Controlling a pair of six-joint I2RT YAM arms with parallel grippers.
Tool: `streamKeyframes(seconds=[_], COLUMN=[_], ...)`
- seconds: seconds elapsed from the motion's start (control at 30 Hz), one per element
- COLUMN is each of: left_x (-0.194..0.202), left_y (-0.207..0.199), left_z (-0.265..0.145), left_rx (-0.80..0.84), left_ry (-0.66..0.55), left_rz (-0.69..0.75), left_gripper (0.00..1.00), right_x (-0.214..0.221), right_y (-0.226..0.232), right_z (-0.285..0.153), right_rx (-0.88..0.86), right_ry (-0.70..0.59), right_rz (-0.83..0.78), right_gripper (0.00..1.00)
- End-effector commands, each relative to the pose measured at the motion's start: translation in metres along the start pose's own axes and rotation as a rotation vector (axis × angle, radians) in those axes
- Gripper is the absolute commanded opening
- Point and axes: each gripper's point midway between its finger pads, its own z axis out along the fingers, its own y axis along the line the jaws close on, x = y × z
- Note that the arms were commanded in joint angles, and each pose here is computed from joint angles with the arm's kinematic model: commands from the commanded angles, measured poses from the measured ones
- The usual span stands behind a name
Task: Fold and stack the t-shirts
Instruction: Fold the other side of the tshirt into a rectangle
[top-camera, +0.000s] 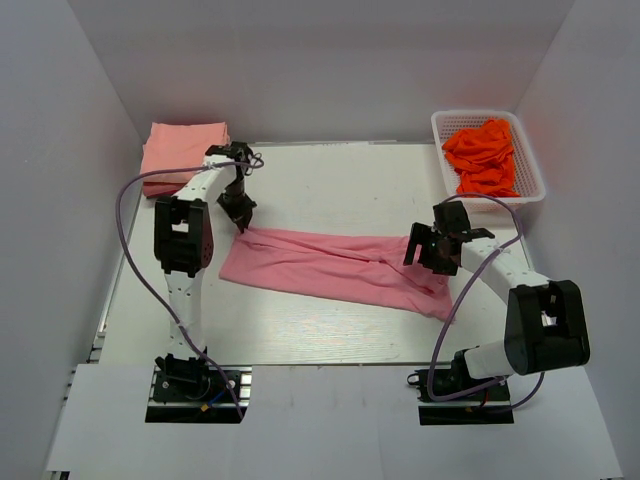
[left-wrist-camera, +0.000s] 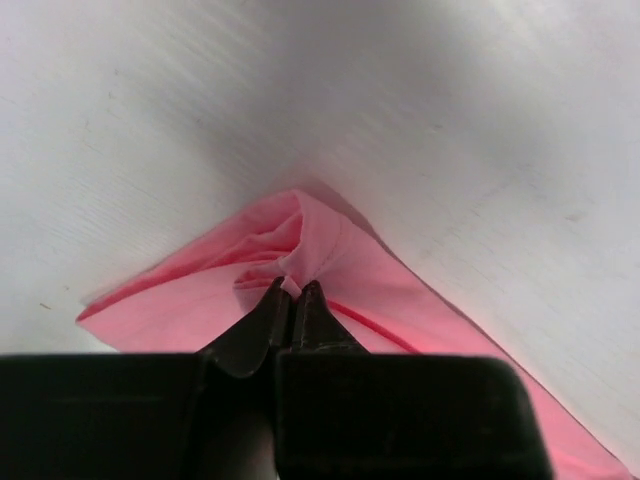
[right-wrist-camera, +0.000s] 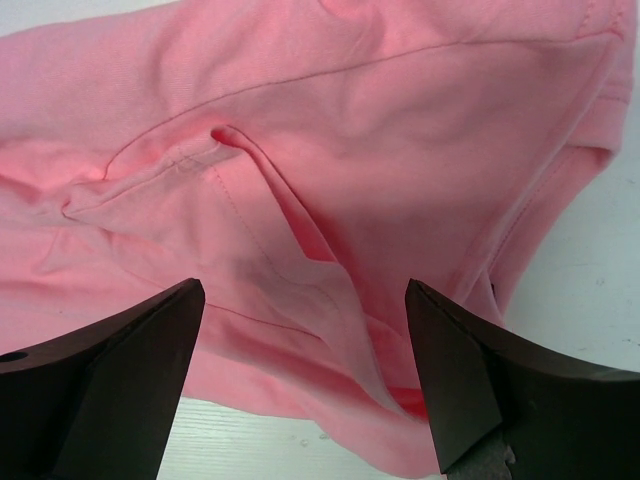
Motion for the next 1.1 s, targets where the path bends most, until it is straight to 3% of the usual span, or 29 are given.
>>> streamKeyframes(seconds=[0.0,0.2,0.23,0.4,0.5,0.6,0.77,0.87,1.07], left_x=[-0.022,-0.03,-0.027,-0.024,-0.022,-0.025,-0.014,-0.013,-0.018], left_y=[-0.009,-0.008,-0.006,0.007,0.012,0.006,0.016,0.025,0.014], left_z=[-0.038,-0.051,-0.048,-0.036,-0.037,-0.045,-0.047,-0.044,-0.052], left_rx=[0.076,0.075,0.067,0.004,-0.012,0.033,0.033,0.03,0.109], left_ry=[-0.077,-0.093,-0.086,-0.082,-0.082,-0.097,-0.082,-0.093,-0.132], left_rz=[0.004,0.078,0.089,0.121,0.123,0.126,0.147,0.136,0.14], left_gripper=[0.05,0.15,0.21,0.32,0.33,0.34,0.22,0.0,0.0], right_x=[-0.01,-0.005,-0.003,-0.014,-0.027,-0.033,-0.045,-0.043,-0.037], right_y=[0.003,0.006,0.014,0.042,0.068,0.095,0.128,0.147,0.182], right_z=[-0.002,0.002,0.002,-0.013,-0.029,-0.032,-0.016,0.001,0.018], right_rx=[0.002,-0.028,-0.078,-0.245,-0.352,-0.414,-0.431,-0.452,-0.505], right_ry=[-0.023,-0.022,-0.011,-0.12,-0.222,-0.236,-0.238,-0.201,-0.191], right_rz=[0.008,-0.01,-0.039,-0.262,-0.418,-0.528,-0.691,-0.734,-0.813], right_gripper=[0.87,0.87,0.87,0.87,0.86,0.82,0.82,0.8,0.69])
